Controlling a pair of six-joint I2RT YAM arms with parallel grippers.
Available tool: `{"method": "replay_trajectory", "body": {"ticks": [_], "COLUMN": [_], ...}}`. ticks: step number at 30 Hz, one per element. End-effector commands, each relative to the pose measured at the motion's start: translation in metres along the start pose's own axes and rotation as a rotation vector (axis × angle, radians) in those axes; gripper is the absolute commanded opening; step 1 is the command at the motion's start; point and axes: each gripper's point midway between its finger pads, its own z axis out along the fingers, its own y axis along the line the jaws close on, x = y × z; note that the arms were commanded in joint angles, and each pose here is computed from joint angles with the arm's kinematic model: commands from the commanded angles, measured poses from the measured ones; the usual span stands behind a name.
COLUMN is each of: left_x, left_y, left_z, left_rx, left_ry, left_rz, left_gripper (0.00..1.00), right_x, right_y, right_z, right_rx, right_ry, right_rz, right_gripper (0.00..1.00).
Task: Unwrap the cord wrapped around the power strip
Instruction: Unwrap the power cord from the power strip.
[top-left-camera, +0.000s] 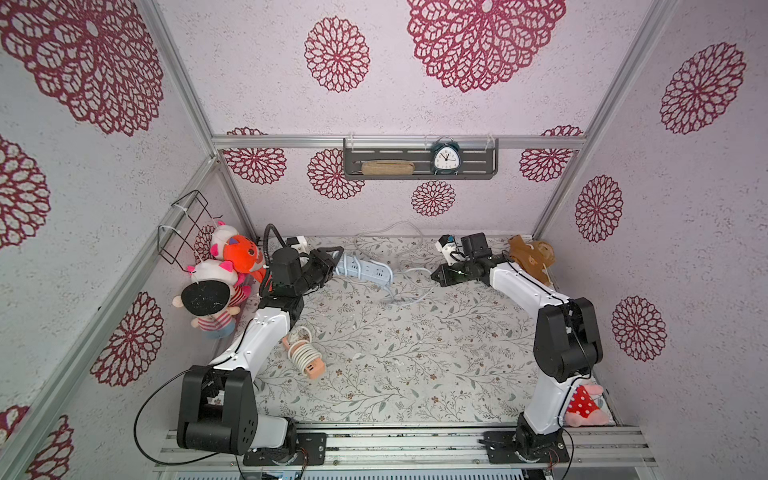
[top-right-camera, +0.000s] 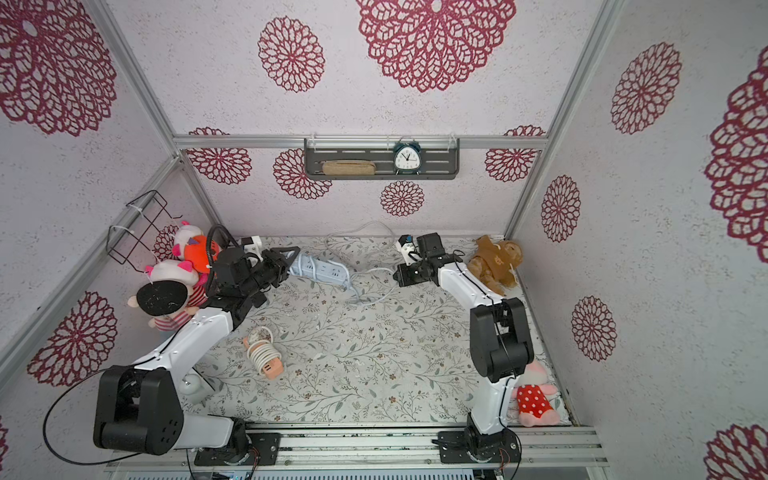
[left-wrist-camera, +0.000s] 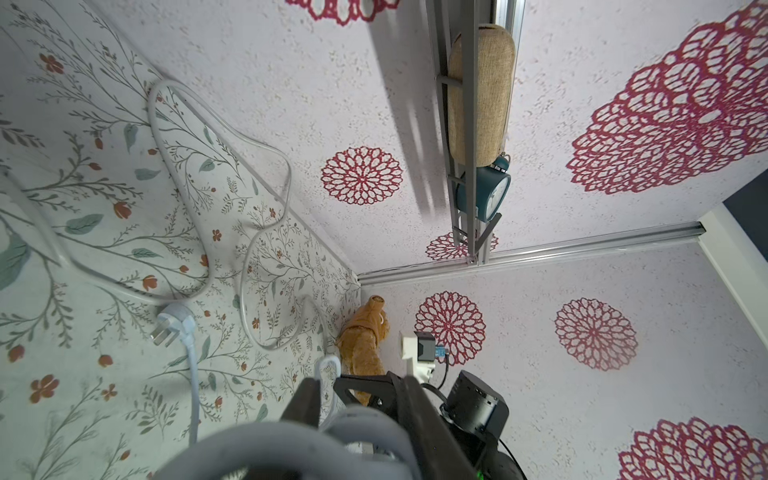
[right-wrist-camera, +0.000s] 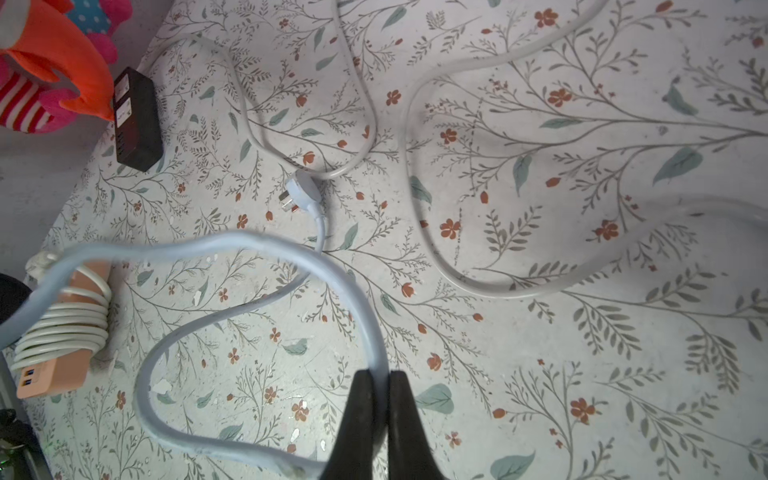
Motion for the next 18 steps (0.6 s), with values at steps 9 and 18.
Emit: {"method": "replay_trajectory", "body": {"ticks": [9,18], "left_x": [-0.019,-0.025], "left_y": [0.022,-0.04], "left_z": [-0.008,0.011], "left_rx": [-0.101,0.364], "left_ry": [-0.076,0.003], "left_rz": [0.058,-0.2], "left_gripper": [0.0,0.0], "right_x": [0.021,0.089], "right_y": [-0.002,-0.054], "right_z": [-0.048,0.014], "right_rx": [-0.026,0.127], "right_ry": [0.052,0.251], "right_rz": [0.095,0.167], "right_gripper": [0.0,0.0]}}
